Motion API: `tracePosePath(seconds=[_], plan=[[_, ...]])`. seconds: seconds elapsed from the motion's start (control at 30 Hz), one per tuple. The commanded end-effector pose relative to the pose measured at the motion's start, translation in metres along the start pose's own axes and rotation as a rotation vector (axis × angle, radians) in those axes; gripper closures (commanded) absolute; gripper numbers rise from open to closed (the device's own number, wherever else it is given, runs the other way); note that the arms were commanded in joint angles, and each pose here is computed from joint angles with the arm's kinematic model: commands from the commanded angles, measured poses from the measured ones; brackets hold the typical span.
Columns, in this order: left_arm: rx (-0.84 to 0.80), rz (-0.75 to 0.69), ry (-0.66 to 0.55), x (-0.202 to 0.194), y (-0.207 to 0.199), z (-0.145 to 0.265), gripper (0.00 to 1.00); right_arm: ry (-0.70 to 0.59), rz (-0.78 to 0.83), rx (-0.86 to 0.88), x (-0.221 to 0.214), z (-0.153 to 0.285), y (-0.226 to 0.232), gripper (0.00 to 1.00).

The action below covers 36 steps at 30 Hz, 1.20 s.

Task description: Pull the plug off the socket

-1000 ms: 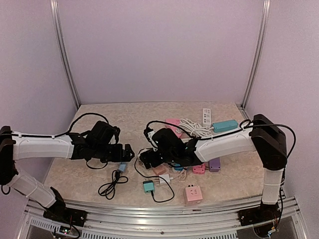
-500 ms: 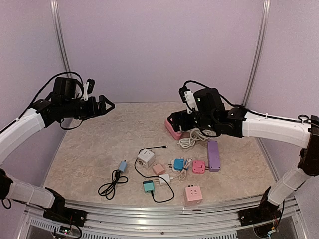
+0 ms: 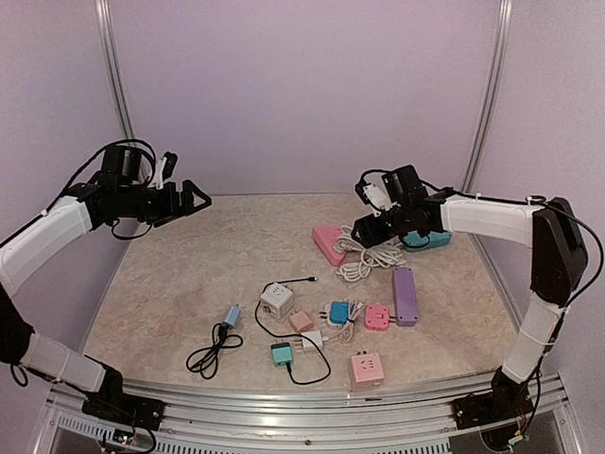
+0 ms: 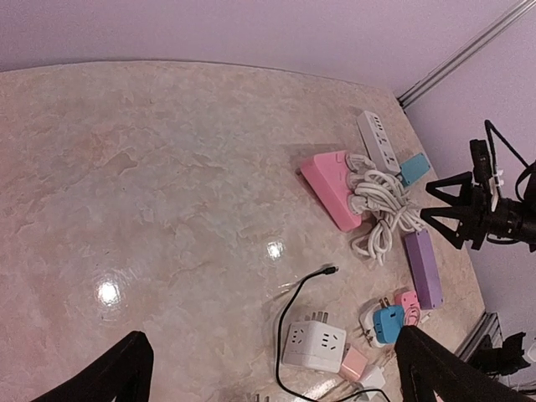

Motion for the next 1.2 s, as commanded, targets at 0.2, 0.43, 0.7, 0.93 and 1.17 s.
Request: tracePosePath(seconds=[0.2, 0.43, 0.7, 0.93, 1.17], plan=[[-0.047, 0.029, 0.055, -0.010, 0.014, -0.016, 0.01, 0.098, 0.250, 0.010, 0.014, -0.054, -0.013, 0.33], [-0.029, 0.023, 0.059, -0.011, 0.016, -0.018, 0.01, 0.138, 0.283, 0.066, 0.009, -0.076, -0.010, 0.34], [-0.010, 0.020, 0.060, -0.012, 0.019, -0.018, 0.01, 0.163, 0.295, 0.061, 0.000, -0.091, -0.011, 0.59], [-0.060, 0.055, 0.099, -0.017, 0.020, -0.029, 0.02, 0.105, 0.288, 0.125, 0.002, -0.087, 0.002, 0.94], [-0.165, 0.124, 0.110, -0.013, 0.013, -0.040, 0.01, -0.099, 0.248, 0.231, 0.015, -0.058, 0.047, 1.00]])
Point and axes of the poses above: each gripper's point midway between its finger pads, its own z axis back along the fingers, its own y axis along the line the jaws close on, x = y × z, the point moved 8 cm from there along z, back along the fingers, and after that the axes turned 3 degrees about z, right-handed, at the moved point
